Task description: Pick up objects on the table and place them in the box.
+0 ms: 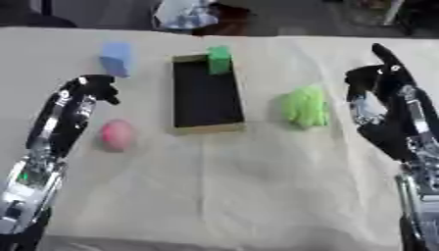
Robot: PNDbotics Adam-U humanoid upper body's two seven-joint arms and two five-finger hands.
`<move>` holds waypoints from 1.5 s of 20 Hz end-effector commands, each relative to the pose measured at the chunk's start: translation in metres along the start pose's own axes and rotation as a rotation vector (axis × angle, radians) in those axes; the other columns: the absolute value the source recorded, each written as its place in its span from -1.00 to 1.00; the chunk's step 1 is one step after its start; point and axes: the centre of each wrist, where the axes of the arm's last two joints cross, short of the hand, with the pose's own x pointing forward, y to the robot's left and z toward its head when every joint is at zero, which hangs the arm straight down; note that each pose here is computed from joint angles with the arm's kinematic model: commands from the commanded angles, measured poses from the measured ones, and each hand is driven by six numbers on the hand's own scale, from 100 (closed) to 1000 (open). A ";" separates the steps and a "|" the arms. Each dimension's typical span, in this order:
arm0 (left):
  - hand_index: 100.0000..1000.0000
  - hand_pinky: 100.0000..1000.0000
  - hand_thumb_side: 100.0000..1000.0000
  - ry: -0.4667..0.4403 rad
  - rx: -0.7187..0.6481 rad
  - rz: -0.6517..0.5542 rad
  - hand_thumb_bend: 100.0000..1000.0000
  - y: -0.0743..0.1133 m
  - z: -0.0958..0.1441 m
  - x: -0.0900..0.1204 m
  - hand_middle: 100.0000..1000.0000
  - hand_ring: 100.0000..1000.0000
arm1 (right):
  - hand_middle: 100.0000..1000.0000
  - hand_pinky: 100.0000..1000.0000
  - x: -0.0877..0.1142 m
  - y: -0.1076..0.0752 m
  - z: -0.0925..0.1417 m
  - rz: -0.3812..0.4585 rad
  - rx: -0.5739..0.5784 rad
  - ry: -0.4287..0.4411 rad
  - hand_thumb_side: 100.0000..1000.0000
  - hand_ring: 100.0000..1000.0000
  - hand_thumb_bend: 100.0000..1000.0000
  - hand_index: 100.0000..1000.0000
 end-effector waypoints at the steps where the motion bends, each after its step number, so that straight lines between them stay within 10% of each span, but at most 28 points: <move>1: 0.42 0.34 0.53 -0.017 0.006 -0.010 -1.00 0.004 -0.003 0.004 0.00 0.01 | 0.27 0.55 0.007 -0.005 -0.004 0.008 -0.008 -0.029 -0.18 0.40 -1.00 0.98; 14: 0.47 0.37 0.42 -0.030 -0.012 -0.044 -1.00 0.008 -0.005 0.006 0.06 0.06 | 0.27 0.55 0.006 -0.005 -0.004 0.012 -0.004 -0.026 -0.18 0.40 -1.00 0.98; 25: 0.68 0.48 -0.39 0.002 -0.389 -0.498 -1.00 0.058 -0.021 0.010 0.35 0.27 | 0.27 0.55 0.003 -0.010 -0.001 0.039 0.008 -0.009 -0.18 0.40 -1.00 0.98; 30: 0.72 0.49 -0.46 0.058 -0.573 -0.727 -1.00 0.084 -0.031 0.010 0.43 0.34 | 0.27 0.56 0.003 -0.009 0.000 0.040 0.011 -0.006 -0.18 0.40 -1.00 0.98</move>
